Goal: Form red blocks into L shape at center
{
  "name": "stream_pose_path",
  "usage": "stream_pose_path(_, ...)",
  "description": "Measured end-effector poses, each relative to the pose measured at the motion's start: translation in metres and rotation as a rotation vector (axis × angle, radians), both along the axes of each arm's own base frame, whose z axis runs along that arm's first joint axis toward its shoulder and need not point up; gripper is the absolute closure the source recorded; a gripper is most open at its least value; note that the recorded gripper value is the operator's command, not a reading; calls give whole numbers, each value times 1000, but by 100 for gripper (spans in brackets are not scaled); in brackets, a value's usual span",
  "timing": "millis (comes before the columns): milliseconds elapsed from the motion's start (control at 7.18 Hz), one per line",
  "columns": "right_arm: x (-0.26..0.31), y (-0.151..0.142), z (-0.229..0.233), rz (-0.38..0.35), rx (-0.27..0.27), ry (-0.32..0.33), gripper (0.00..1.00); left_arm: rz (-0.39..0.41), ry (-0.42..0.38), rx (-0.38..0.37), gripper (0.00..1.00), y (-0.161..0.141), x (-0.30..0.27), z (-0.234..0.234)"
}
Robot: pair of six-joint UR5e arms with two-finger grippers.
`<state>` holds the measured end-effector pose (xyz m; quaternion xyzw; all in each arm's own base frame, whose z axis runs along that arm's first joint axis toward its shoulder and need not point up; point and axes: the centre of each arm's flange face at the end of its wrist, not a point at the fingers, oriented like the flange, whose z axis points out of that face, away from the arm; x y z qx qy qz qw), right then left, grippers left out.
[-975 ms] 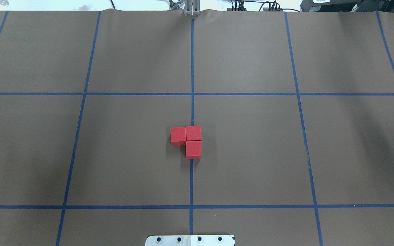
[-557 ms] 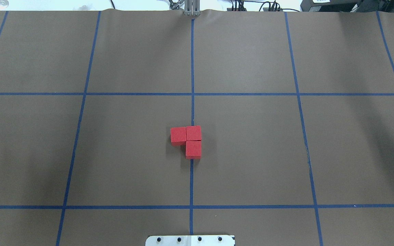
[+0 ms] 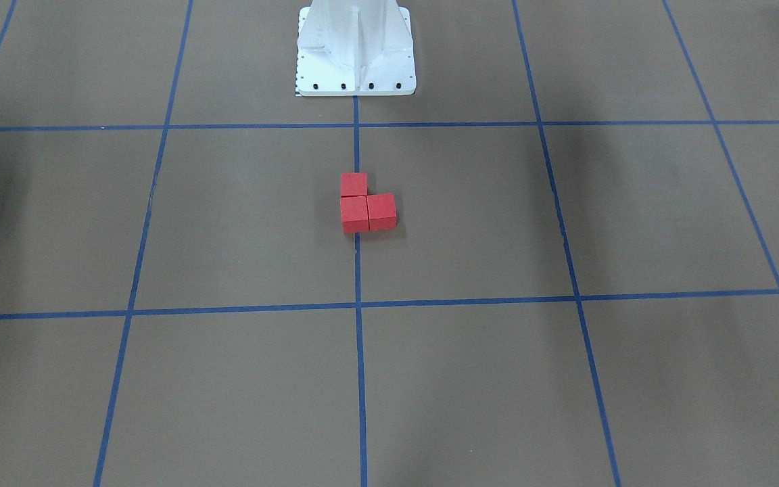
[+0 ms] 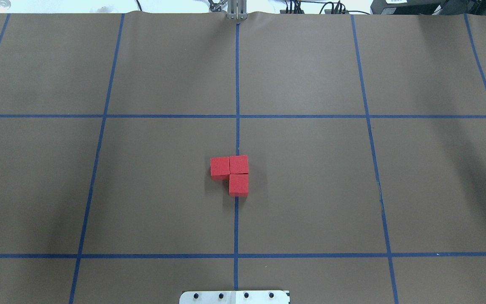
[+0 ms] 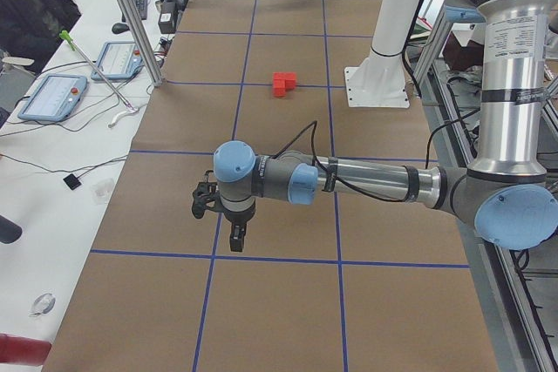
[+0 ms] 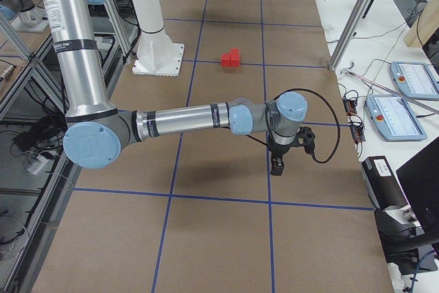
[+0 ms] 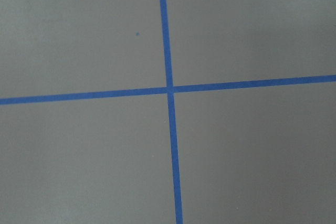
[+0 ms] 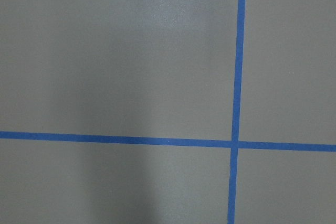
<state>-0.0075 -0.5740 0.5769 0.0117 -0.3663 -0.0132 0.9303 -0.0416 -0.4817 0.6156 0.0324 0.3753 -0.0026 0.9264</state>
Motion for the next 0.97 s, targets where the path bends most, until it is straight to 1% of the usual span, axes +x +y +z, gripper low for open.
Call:
stream_pose_path(418,9,10,8,13,-14,-6,1,-11,-3,-44,0,7,-3,19)
stream_pose_path(696,13,11,5,19,-6,-3,1,-11,-4,-71,0,12,-4,31)
stream_pose_path(975,17,15,6,28,-3,18,1,-9,-3,-67,0,11,-3,31)
